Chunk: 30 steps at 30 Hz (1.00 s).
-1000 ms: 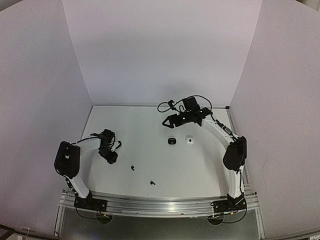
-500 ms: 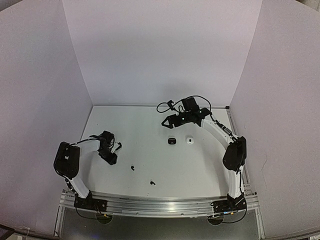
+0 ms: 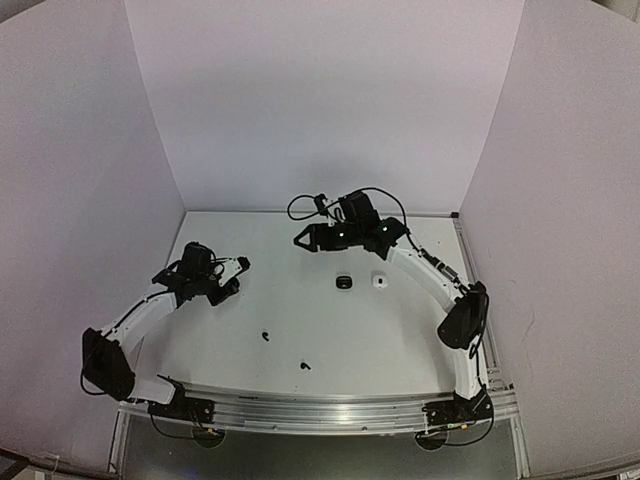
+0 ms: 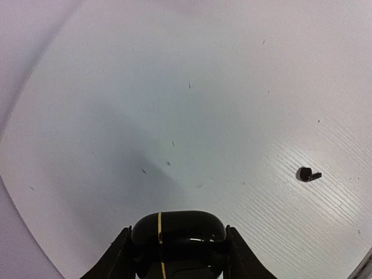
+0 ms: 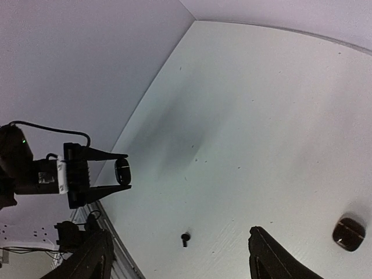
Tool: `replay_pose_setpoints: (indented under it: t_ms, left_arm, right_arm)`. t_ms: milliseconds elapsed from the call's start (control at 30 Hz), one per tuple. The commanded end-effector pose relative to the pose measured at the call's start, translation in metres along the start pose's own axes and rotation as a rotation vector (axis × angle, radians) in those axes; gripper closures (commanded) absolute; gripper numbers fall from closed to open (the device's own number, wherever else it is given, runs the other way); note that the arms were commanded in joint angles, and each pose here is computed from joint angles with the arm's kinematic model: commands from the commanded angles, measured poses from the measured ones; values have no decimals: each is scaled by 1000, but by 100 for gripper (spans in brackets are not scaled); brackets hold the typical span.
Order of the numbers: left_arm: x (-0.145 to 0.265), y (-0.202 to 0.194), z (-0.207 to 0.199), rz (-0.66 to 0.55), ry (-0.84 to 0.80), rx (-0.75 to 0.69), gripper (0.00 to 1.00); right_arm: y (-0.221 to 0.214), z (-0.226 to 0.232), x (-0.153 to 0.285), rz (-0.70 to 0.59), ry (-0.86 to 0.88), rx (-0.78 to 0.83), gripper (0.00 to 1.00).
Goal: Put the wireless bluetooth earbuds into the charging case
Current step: Pick up the charging case from the center of the board, then pass from the left arm to the right
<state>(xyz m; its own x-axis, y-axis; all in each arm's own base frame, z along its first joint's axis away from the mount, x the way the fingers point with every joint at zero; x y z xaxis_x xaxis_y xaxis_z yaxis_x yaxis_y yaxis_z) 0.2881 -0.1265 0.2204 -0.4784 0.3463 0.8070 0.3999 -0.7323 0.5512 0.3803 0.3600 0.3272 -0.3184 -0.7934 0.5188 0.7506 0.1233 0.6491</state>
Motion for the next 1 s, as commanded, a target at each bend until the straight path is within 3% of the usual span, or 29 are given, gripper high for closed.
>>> replay_pose_setpoints:
  t_ms: [0, 133, 267, 533, 967]
  left_arm:
    - [42, 38, -9, -376, 140, -309, 100]
    - [59, 51, -17, -527, 194, -372, 100]
    - [65, 60, -30, -596, 202, -431, 100]
    - [71, 69, -50, -644, 160, -476, 100]
    - [73, 71, -55, -668, 133, -521, 100]
  right_arm:
    - [-11, 45, -16, -10, 38, -107, 27]
    - [-26, 83, -32, -6, 104, -78, 30]
    - [-38, 110, -49, -5, 200, -34, 35]
    - [-47, 110, -67, -12, 222, -33, 40]
    - [-60, 104, -85, -8, 202, -26, 59]
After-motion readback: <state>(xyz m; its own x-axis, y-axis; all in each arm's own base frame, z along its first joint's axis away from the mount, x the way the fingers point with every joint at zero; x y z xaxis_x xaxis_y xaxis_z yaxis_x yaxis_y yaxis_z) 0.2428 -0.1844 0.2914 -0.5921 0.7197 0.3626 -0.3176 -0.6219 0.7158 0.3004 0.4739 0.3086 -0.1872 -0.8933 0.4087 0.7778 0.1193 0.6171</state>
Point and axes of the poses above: each gripper's point midway between its finger pads, its own x axis back along the fingers, its own z axis along the line the jaws close on, y = z × x, the point moved 9 cm from there along x, back along the fingers, and after that the axes turned 2 degrees about x, right-handed, at the moved point
